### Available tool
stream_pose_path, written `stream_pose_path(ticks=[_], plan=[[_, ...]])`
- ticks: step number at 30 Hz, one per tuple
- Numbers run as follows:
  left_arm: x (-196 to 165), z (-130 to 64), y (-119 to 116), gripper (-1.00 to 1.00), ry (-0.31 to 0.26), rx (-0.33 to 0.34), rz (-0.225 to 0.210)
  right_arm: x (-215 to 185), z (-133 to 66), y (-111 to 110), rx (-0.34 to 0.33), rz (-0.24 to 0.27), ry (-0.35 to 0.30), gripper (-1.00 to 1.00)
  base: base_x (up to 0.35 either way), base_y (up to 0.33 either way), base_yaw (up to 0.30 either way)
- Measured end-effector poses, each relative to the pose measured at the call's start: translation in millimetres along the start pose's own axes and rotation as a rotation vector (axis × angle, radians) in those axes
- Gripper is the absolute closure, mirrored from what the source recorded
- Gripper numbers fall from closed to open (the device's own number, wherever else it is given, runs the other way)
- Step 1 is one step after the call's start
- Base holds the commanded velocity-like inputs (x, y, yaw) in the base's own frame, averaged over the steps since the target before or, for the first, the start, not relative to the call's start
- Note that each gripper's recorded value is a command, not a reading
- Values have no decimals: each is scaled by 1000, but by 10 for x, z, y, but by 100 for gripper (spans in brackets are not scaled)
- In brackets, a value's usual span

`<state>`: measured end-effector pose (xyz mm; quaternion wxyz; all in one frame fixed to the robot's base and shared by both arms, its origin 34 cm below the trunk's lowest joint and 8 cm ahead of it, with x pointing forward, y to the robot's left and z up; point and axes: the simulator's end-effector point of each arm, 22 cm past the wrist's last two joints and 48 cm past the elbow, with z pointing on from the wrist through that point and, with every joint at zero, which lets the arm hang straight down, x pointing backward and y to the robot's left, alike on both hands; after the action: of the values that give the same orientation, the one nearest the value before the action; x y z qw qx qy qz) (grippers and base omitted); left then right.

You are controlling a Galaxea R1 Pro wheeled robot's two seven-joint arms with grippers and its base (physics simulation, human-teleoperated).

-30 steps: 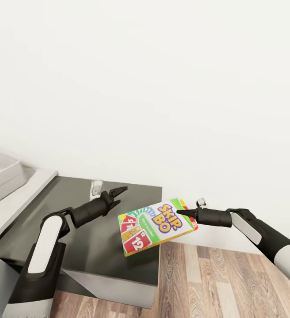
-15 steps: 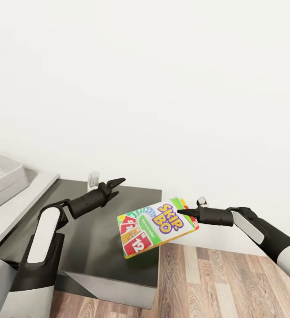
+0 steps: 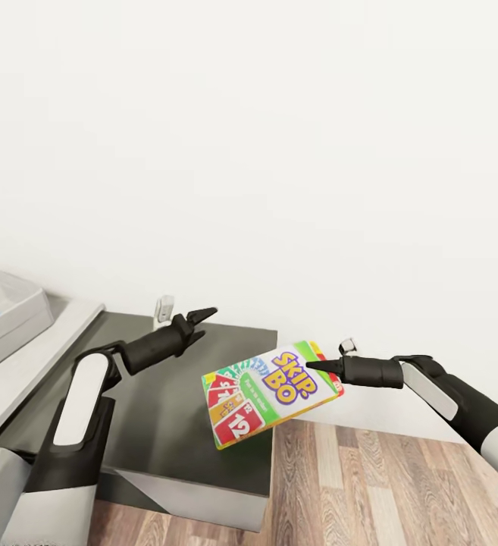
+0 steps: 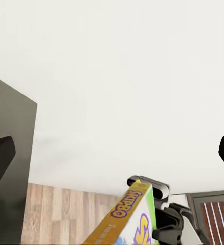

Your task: Put all the toys in the child's room - the three board games (two on the bed and one on the table), the two jigsaw puzzles on the table, and the tennis ball on the table - inside the toy box on the table in the child's room.

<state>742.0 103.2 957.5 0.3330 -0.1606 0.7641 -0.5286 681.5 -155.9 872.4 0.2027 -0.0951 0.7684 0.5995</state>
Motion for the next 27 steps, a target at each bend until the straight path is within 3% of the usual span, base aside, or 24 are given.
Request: stream_pose_path(ticks=[10, 21, 27], plan=[[56, -1, 18, -100, 22, -26, -30, -64, -29, 149, -5, -5, -1, 100, 0, 0, 0], [471, -51, 68, -100, 85, -51, -72, -140, -109, 300, -9, -12, -8, 100, 0, 0, 0], [561, -93, 58, -100, 93, -61, -87, -174, -136, 381, -12, -13, -10, 100, 0, 0, 0]])
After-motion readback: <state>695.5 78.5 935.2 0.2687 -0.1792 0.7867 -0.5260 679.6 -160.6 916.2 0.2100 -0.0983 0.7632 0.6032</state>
